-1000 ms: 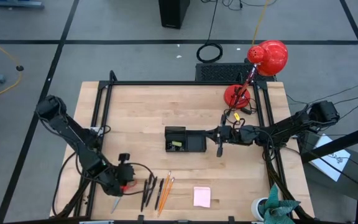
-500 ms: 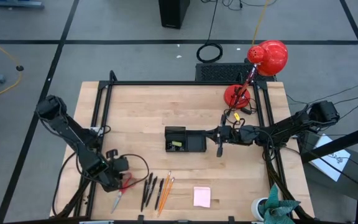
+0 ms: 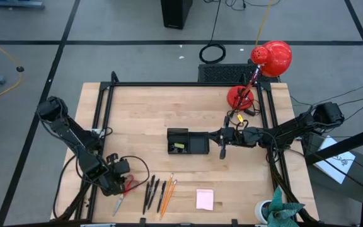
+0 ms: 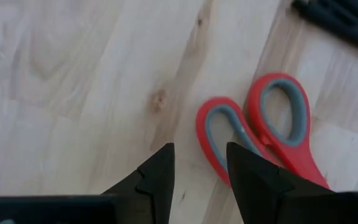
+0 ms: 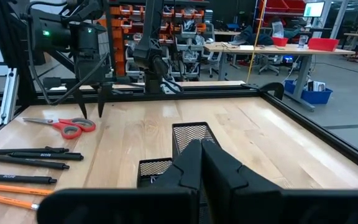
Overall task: Pick and place office supplies into organizer
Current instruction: Put the red scissors into the black desk organizer
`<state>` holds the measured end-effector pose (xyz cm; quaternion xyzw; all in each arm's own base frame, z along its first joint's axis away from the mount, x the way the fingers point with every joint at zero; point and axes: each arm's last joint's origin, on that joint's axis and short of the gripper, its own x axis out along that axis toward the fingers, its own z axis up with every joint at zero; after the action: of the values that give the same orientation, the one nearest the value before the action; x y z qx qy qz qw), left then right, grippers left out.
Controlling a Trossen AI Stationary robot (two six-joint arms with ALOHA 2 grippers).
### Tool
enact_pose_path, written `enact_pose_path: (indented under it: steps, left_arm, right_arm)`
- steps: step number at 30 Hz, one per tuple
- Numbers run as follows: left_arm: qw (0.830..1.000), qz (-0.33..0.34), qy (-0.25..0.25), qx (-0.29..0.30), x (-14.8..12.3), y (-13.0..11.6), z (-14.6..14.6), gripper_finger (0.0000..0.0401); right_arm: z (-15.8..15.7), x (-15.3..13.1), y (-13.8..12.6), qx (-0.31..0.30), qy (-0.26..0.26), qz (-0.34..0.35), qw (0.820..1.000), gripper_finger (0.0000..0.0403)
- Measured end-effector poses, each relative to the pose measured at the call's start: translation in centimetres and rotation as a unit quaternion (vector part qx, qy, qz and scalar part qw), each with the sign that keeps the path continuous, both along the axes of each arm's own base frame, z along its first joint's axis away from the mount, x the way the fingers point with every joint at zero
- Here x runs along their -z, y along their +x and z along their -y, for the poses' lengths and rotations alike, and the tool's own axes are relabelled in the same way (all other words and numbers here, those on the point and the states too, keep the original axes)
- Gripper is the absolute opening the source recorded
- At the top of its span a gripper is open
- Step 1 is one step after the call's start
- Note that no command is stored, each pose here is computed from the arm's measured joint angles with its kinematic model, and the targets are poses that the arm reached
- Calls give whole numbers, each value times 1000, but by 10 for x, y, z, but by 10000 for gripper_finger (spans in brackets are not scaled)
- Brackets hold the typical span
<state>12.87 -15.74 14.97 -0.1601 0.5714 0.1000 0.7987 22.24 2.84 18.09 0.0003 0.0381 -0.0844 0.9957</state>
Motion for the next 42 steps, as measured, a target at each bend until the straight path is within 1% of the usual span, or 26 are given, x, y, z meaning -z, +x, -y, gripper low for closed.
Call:
enact_pose_path:
  steps: [4, 6, 10, 15, 22, 24, 27, 30, 33, 34, 36, 38, 40, 42]
  left_arm:
    - [999, 24, 14, -22, 1, 3, -1, 150]
    - [999, 26, 11, -26, 3, 6, 0, 150]
    - [1000, 3, 10, -20, 14, 10, 4, 150]
    - [999, -19, 40, -19, 28, 12, 7, 150]
    - [998, -18, 56, -12, 32, 13, 8, 145]
    - [998, -18, 57, -11, 33, 13, 8, 135]
    - [998, -15, 62, -9, 33, 13, 7, 110]
    - [997, -5, 72, -5, 34, 13, 6, 72]
    - [995, 22, 93, 6, 34, 14, 7, 26]
    - [994, 35, 102, 8, 34, 14, 7, 16]
    - [991, 62, 122, 12, 35, 16, 7, 13]
    - [985, 86, 147, 23, 35, 18, 6, 20]
    - [982, 101, 158, 35, 34, 20, 6, 24]
    - [978, 120, 168, 44, 33, 24, 6, 19]
  right_arm:
    - [0, 0, 0, 0, 2, 0, 1000, 4]
    - [0, 0, 0, 0, 2, 0, 1000, 4]
    - [0, 0, 0, 0, 2, 0, 1000, 4]
    - [0, 0, 0, 0, 2, 0, 1000, 4]
    - [0, 0, 0, 0, -1, 0, 1000, 4]
    - [0, 0, 0, 0, -2, -1, 1000, 4]
    - [0, 0, 0, 0, 0, 0, 1000, 4]
    - [0, 0, 0, 0, 0, 0, 1000, 4]
    - [0, 0, 0, 0, 0, 0, 1000, 4]
    - [0, 0, 0, 0, 0, 0, 1000, 4]
    - [0, 0, 0, 0, 0, 0, 1000, 4]
    - [0, 0, 0, 0, 0, 0, 1000, 4]
    - [0, 0, 0, 0, -2, 0, 1000, 4]
    - [0, 0, 0, 0, -3, 0, 1000, 4]
